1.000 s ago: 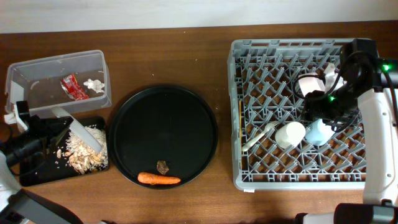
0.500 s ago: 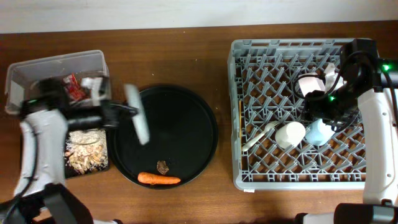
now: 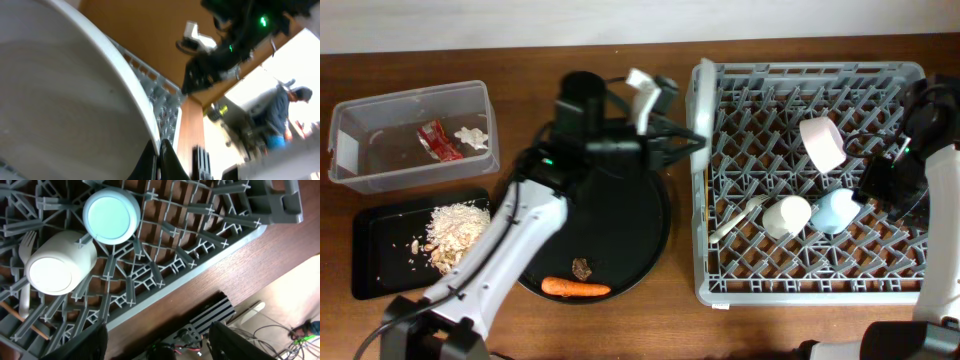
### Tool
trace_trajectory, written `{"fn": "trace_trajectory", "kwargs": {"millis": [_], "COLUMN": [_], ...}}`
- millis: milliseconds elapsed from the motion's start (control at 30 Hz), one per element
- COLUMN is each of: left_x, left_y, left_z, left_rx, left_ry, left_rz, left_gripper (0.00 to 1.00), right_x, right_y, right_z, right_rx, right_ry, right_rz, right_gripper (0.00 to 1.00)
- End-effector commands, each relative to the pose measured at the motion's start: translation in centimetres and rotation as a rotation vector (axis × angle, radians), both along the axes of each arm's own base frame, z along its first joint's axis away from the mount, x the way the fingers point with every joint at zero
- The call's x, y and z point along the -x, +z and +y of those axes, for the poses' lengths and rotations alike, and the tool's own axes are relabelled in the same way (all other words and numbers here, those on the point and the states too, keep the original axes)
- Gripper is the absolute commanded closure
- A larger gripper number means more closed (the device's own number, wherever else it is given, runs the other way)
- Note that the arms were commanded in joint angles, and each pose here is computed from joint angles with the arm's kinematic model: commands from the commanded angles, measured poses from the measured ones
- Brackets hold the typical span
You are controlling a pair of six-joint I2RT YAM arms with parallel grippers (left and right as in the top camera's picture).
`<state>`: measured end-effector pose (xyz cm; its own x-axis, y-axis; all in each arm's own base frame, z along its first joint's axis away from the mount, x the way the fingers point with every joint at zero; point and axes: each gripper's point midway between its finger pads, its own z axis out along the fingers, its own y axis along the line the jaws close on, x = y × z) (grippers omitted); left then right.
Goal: Sort waste into correct bins and load items into the dishwasher rack
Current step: 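Carry the emptied white plate right and stand it in the rack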
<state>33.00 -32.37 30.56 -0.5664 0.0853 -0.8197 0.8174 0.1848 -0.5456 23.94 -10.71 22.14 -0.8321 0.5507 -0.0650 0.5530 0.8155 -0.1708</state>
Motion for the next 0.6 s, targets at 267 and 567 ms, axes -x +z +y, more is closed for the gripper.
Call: {"fn": "trace_trajectory", "kwargs": {"millis": [267, 567], "left_x": [-0.7, -3.2], "left_y": [-2.7, -10.9], "left_z": [-8.4, -8.9], "left_rx": [0.097, 0.019], "left_ry": [0.077, 0.091], "left_rz": [0.247, 0.388], "left_gripper": [1.00, 0.96], "right_x": [0.0, 0.0], "right_y": [0.3, 0.3], "right_z": [-0.2, -0.1], "right_rx": [0.007, 0.007], "right_ry": [-0.028, -0.028], "right_rz": [-0.024, -0.024], "right_gripper": [0.32, 0.32]}}
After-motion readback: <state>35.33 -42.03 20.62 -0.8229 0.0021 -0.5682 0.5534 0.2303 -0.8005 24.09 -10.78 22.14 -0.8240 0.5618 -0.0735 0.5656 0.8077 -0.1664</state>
